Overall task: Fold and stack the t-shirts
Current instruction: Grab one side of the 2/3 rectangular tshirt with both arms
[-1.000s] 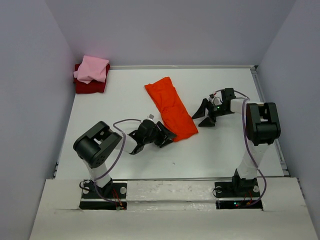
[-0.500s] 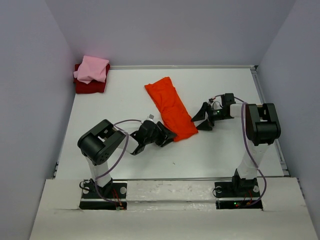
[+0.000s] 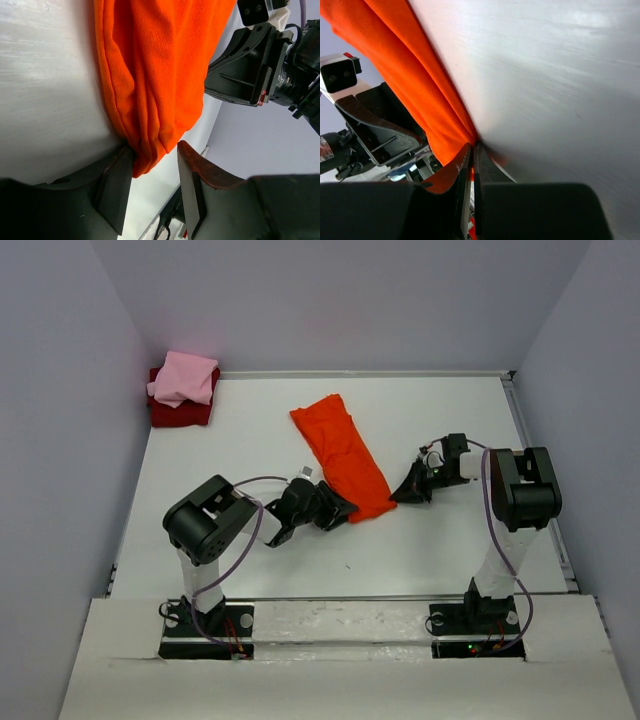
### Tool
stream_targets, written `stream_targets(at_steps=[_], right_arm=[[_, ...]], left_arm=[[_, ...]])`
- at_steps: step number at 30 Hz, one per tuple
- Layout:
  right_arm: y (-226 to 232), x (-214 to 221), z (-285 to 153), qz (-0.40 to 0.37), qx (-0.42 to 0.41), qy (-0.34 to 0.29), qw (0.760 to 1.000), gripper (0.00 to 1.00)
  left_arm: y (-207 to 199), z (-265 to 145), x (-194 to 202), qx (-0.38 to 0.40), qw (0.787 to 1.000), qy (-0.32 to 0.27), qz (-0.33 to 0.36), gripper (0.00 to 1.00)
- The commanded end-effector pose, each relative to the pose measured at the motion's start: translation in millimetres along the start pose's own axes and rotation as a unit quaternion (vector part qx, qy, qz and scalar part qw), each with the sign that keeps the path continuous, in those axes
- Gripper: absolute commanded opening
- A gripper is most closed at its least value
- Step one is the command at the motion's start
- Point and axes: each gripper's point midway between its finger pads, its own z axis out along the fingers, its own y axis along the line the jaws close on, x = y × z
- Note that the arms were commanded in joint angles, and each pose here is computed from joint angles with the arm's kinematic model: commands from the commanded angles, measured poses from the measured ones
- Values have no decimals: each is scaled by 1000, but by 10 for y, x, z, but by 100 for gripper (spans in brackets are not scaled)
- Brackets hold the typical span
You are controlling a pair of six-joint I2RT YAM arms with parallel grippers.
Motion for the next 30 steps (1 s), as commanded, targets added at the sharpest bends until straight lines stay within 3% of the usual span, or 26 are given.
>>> stream_targets(at_steps=[1, 8, 14, 17, 22, 25, 27, 30], right_arm=[[-174, 59, 35, -1, 40, 3, 999, 6], [-159, 55, 30, -2, 38, 3, 999, 8], [-164, 52, 29, -1, 40, 3, 999, 5], [-158, 44, 24, 1, 42, 2, 999, 0], [-139, 42, 8, 6, 45, 3, 999, 0], [-79, 53, -39, 6, 45, 2, 999, 0], [3, 63, -106, 1, 46, -1, 999, 0], [83, 114, -220, -9, 58, -4, 998, 0]], left_arm=[[-28, 71, -7, 3, 1000, -3, 14, 52], [-61, 108, 23, 14, 1000, 8, 18, 48], [-72, 151, 65, 18, 999, 24, 22, 35], [-115, 146, 76, 25, 999, 28, 31, 33], [-164, 121, 128, 32, 998, 43, 38, 26], [-222, 76, 199, 41, 996, 65, 50, 18], [-243, 26, 249, 38, 994, 81, 70, 4], [-264, -116, 361, 30, 988, 111, 100, 0]])
